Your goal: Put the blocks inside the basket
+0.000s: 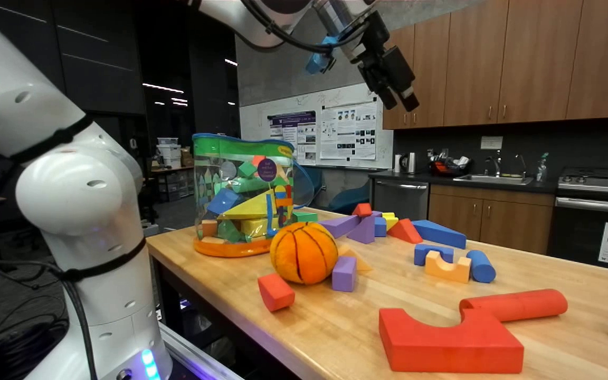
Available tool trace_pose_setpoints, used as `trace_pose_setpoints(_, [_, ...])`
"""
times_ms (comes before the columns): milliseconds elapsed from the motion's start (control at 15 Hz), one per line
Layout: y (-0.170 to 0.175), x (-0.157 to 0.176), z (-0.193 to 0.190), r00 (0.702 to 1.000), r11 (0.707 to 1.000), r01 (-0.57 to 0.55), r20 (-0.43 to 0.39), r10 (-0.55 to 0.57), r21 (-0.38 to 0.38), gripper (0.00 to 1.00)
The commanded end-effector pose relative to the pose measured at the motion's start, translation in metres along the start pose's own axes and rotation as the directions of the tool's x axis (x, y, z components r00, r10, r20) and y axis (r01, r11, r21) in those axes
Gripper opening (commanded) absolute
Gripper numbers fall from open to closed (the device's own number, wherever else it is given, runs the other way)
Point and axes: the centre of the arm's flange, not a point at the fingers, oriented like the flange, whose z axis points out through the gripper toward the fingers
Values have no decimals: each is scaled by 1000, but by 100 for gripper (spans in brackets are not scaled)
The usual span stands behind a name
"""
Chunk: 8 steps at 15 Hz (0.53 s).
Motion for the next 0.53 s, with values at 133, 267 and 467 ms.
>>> trace_pose_setpoints(133, [-21,59,13,1000,999,-10,3,10,-39,100])
trace_pose_setpoints(267, [-26,66,11,1000,1000,0,0,0,-30,100])
trace_pose_setpoints(467, [-22,57,10,1000,1000,7,-12,-7,-18,100])
